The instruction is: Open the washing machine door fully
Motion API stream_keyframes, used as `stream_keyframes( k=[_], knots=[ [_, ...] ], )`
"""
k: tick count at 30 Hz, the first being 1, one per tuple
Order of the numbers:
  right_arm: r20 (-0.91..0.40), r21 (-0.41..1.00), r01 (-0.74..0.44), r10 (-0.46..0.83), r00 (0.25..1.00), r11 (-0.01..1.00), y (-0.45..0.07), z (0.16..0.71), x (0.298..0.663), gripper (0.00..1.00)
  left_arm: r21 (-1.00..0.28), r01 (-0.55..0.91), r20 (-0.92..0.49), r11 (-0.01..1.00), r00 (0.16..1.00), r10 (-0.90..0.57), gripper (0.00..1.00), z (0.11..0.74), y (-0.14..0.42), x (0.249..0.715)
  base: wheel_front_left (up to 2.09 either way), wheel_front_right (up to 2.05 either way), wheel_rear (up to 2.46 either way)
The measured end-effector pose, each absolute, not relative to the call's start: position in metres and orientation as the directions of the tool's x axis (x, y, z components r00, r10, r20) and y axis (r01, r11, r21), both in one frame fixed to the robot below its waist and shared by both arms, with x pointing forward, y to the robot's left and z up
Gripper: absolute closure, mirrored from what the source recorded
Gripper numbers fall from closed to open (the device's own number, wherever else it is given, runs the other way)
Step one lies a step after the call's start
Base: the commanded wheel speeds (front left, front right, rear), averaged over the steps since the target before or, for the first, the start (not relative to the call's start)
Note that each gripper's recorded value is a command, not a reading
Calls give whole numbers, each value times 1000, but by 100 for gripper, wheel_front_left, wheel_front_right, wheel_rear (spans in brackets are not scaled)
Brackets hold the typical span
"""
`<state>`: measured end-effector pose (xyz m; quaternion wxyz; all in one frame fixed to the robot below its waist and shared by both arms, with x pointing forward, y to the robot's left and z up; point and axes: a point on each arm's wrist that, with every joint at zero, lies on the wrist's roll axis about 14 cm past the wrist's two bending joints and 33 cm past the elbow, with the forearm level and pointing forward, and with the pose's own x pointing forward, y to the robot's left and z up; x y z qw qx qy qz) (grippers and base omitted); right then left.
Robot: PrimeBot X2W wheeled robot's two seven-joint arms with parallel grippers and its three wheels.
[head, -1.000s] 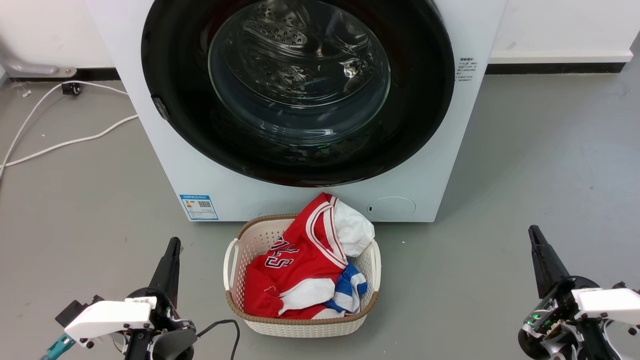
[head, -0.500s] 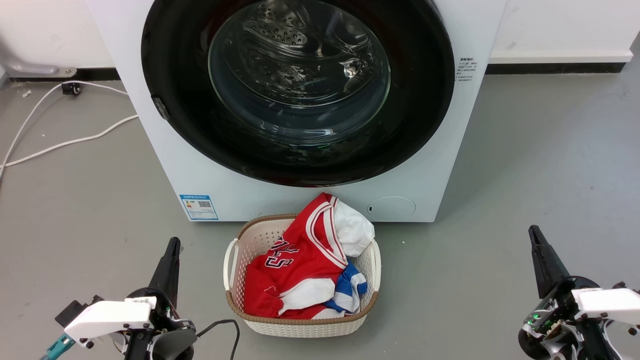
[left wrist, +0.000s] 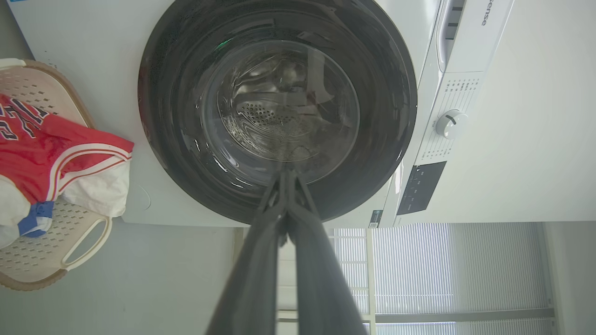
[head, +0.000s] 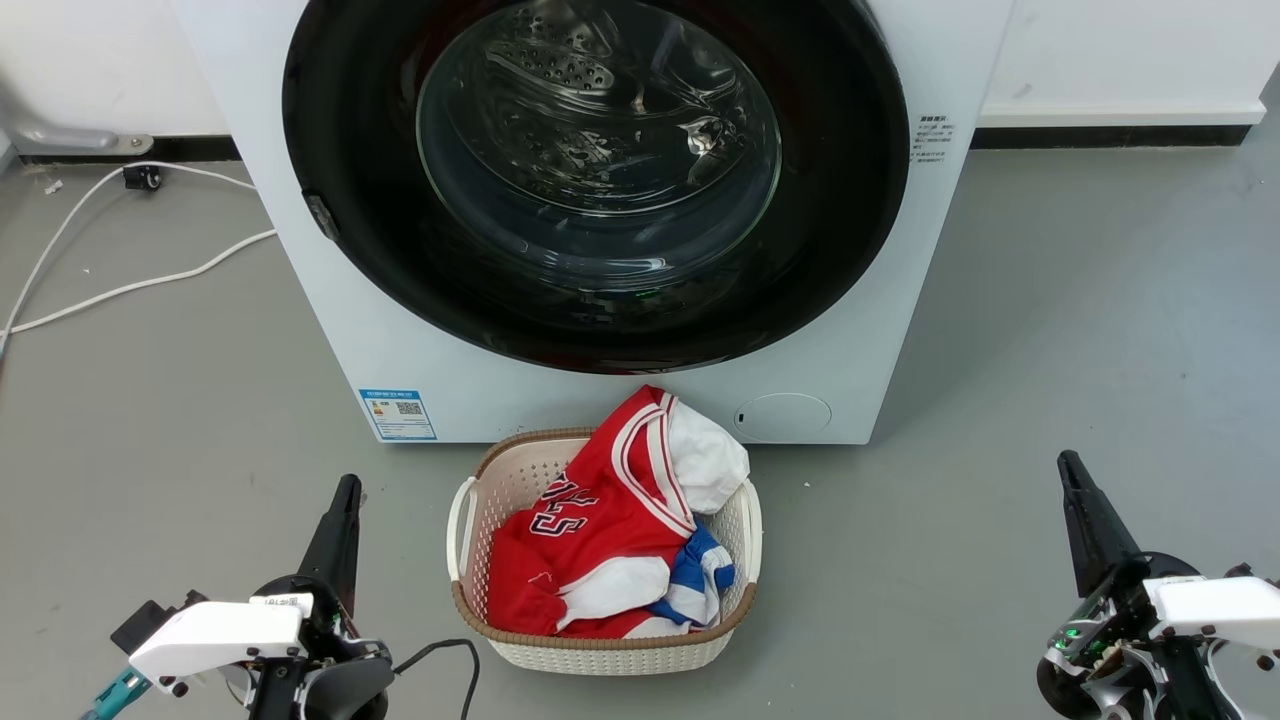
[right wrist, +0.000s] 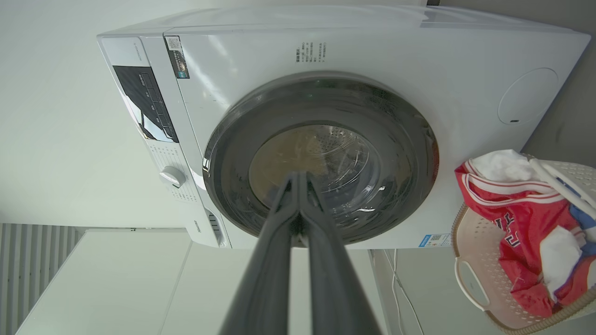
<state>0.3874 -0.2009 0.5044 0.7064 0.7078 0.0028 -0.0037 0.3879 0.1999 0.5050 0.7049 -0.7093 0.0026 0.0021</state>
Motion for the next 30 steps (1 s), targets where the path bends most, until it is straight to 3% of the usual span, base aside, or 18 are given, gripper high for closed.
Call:
stream_keyframes(
  k=[10, 11, 12, 13, 20, 30],
  knots=[
    [-14, 1000, 14, 0, 1000, -3, -201, 503, 387, 100, -1000, -12, -12, -8, 1000, -2, 100, 503, 200, 387, 0, 0, 0],
    [-29, 1000, 29, 0, 1000, -5, -201, 498, 385, 0, -1000, -26, -26, -11, 1000, -2, 0, 498, 199, 386, 0, 0, 0],
    [-46, 999, 46, -1, 999, -6, -200, 492, 382, 100, -999, -44, -44, -13, 999, -2, 100, 492, 199, 383, 0, 0, 0],
    [-65, 998, 65, -1, 998, -8, -201, 486, 379, 0, -998, -63, -63, -15, 998, -2, 0, 486, 198, 380, 0, 0, 0],
    [-96, 994, 98, -34, 995, 55, -205, 476, 371, 0, -995, -88, -87, 36, 996, 32, 0, 479, 204, 373, 0, 0, 0],
    [-39, 953, 49, -41, 998, 299, -205, 496, 374, 0, -960, -84, -72, 267, 996, 51, 0, 493, 205, 376, 0, 0, 0]
  ],
)
